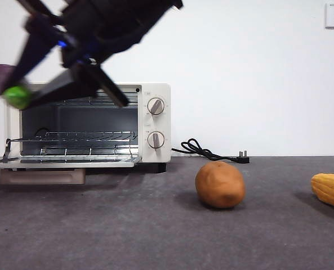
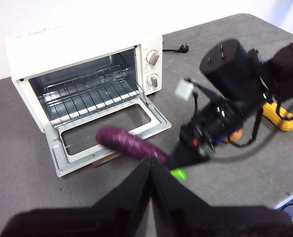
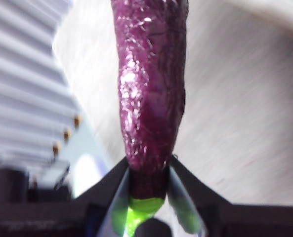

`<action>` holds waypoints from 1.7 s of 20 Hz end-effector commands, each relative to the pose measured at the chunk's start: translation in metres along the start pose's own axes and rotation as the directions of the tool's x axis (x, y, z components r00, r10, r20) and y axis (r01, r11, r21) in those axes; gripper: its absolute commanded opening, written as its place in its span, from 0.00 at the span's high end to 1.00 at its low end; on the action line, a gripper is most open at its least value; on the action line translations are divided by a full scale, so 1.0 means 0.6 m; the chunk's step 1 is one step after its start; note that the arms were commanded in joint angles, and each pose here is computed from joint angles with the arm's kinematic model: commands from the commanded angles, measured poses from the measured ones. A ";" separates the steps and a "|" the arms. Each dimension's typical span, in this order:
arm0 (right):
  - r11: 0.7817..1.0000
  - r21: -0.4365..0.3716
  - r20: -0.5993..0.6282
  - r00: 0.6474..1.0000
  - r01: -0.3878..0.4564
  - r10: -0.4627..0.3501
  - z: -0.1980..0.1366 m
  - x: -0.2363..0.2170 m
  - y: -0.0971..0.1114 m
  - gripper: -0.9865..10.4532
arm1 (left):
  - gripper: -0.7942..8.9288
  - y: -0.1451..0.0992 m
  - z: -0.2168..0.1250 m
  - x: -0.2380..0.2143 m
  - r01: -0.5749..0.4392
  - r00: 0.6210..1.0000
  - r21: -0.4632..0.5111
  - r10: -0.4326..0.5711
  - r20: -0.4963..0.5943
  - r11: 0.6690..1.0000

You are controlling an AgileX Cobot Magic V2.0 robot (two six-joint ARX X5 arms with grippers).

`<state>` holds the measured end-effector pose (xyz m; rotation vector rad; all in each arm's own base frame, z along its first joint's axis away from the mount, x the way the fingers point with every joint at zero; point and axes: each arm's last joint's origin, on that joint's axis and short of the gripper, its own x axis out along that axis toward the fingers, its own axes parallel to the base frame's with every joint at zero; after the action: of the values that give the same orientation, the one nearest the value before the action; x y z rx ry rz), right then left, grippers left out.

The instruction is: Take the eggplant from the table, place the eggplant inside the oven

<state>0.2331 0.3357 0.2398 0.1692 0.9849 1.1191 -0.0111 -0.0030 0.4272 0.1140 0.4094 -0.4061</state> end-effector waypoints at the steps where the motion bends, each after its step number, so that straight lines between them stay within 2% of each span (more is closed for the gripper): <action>1: 0.998 0.065 0.043 0.999 -0.004 0.001 0.017 -0.009 -0.025 0.93 | 0.92 0.000 -0.001 0.001 0.004 1.000 0.005 -0.004 0.003 1.000; 9: 0.971 0.230 0.125 0.991 -0.066 0.038 0.051 -0.011 -0.113 0.93 | 0.92 0.000 -0.001 0.001 0.004 1.000 0.005 -0.004 0.003 1.000; 15: 0.966 0.236 0.162 0.985 -0.103 0.066 0.121 0.030 -0.136 0.93 | 0.92 0.000 -0.001 0.001 0.005 1.000 0.004 -0.005 0.000 1.000; 22: 0.956 0.282 0.133 0.990 -0.085 0.048 0.168 0.084 -0.172 0.93 | 0.92 0.000 -0.002 0.001 0.004 1.000 0.004 -0.004 -0.001 1.000; 26: 0.945 0.327 0.181 0.982 -0.001 -0.061 0.174 0.080 -0.202 0.93 | 0.92 0.000 -0.002 0.001 0.004 1.000 0.004 -0.004 -0.002 1.000; 29: 0.934 0.351 0.219 0.963 0.074 -0.159 0.179 0.073 -0.215 0.93 | 0.92 0.000 -0.002 0.001 0.005 1.000 0.004 -0.005 -0.002 1.000; 34: 0.900 0.392 0.288 0.903 0.192 -0.319 0.185 0.067 -0.226 0.93 | 0.92 0.000 -0.002 0.001 0.005 1.000 0.004 -0.005 -0.003 1.000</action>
<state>0.4084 0.3392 0.2133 0.4972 0.8447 0.6351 -0.0111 -0.0030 0.4270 0.1140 0.4113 -0.4062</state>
